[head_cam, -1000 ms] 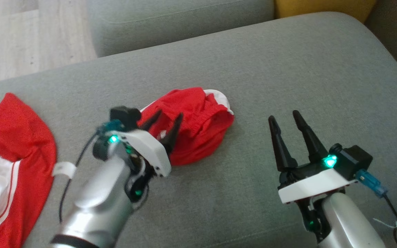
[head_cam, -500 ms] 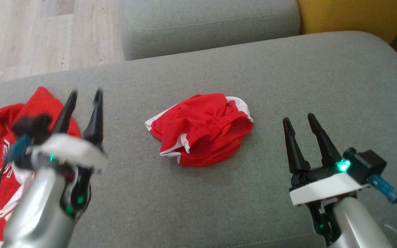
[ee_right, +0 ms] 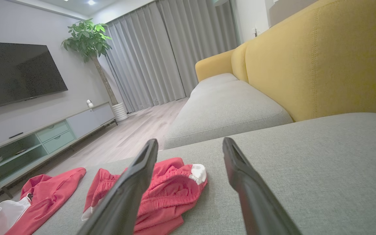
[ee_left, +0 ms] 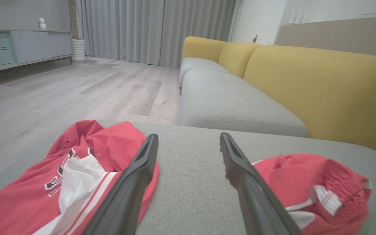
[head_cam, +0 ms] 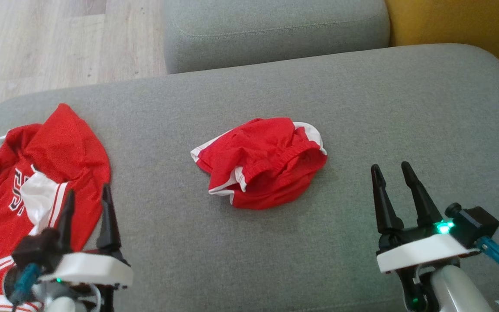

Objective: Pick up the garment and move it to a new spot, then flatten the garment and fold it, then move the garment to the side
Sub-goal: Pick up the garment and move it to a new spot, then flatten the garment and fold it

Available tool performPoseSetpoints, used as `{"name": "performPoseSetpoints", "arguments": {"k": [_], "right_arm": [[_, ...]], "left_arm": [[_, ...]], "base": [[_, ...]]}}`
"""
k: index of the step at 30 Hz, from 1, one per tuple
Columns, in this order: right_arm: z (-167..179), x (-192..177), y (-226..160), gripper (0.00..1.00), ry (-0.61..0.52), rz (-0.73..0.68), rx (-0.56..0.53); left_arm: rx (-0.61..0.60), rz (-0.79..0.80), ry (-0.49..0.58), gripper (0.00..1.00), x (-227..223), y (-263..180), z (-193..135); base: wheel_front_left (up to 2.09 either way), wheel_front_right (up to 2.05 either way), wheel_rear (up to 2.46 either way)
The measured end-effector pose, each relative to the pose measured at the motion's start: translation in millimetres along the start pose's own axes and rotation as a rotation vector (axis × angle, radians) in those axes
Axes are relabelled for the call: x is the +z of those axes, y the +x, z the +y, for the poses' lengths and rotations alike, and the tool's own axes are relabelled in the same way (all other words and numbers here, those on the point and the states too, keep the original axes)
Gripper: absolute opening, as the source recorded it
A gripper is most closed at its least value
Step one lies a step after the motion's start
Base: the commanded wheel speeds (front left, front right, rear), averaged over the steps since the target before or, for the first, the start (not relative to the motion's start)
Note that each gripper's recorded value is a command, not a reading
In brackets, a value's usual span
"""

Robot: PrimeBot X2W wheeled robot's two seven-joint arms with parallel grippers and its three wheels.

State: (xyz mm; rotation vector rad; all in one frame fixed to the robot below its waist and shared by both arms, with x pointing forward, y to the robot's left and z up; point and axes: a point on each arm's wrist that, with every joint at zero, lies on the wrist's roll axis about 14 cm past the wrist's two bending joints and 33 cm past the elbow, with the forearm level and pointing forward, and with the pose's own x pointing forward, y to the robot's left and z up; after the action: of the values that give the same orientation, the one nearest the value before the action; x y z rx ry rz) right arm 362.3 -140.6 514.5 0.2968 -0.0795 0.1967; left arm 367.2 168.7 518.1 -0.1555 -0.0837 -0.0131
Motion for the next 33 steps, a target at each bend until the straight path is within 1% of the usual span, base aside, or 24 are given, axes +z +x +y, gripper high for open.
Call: {"name": "performPoseSetpoints", "arguments": {"k": [13, 16, 21, 23, 28, 31, 33], "right_arm": [[4.9, -3.2, 2.5, 1.00, -0.004, 0.013, 0.024], [21.4, -13.2, 2.5, 1.00, 0.008, 0.047, 0.081], [82.6, -51.6, 7.3, 1.00, 0.092, 0.242, 0.263], [100.9, -62.2, 16.0, 1.00, 0.069, 0.328, 0.335], [119.5, -90.9, 31.6, 1.00, -0.004, 0.532, 0.423], [126.7, -115.8, 25.7, 1.00, -0.019, 0.658, 0.449], [127.5, -128.9, 22.8, 1.00, -0.026, 0.713, 0.453]], "left_arm": [[0.006, -0.010, 0.006, 1.00, -2.3, -4.1, 0.1], [0.006, -0.010, 0.011, 1.00, -2.9, -6.8, 1.6], [0.033, -0.013, 0.000, 1.00, -2.3, -14.2, 7.8], [0.055, -0.014, -0.001, 1.00, -1.9, -18.3, 15.5], [0.122, -0.018, 0.004, 1.00, -0.1, -30.8, 38.6], [0.173, -0.023, 0.002, 1.00, 1.8, -40.5, 53.8], [0.196, -0.018, 0.000, 1.00, 0.4, -46.6, 61.0]], "base": [[0.00, 0.00, 0.00], [0.00, 0.00, 0.00], [0.00, 0.00, 0.00], [0.00, 0.00, 0.00], [0.00, 0.00, 0.00], [0.00, 0.00, 0.00], [0.00, 0.00, 0.00]]}}
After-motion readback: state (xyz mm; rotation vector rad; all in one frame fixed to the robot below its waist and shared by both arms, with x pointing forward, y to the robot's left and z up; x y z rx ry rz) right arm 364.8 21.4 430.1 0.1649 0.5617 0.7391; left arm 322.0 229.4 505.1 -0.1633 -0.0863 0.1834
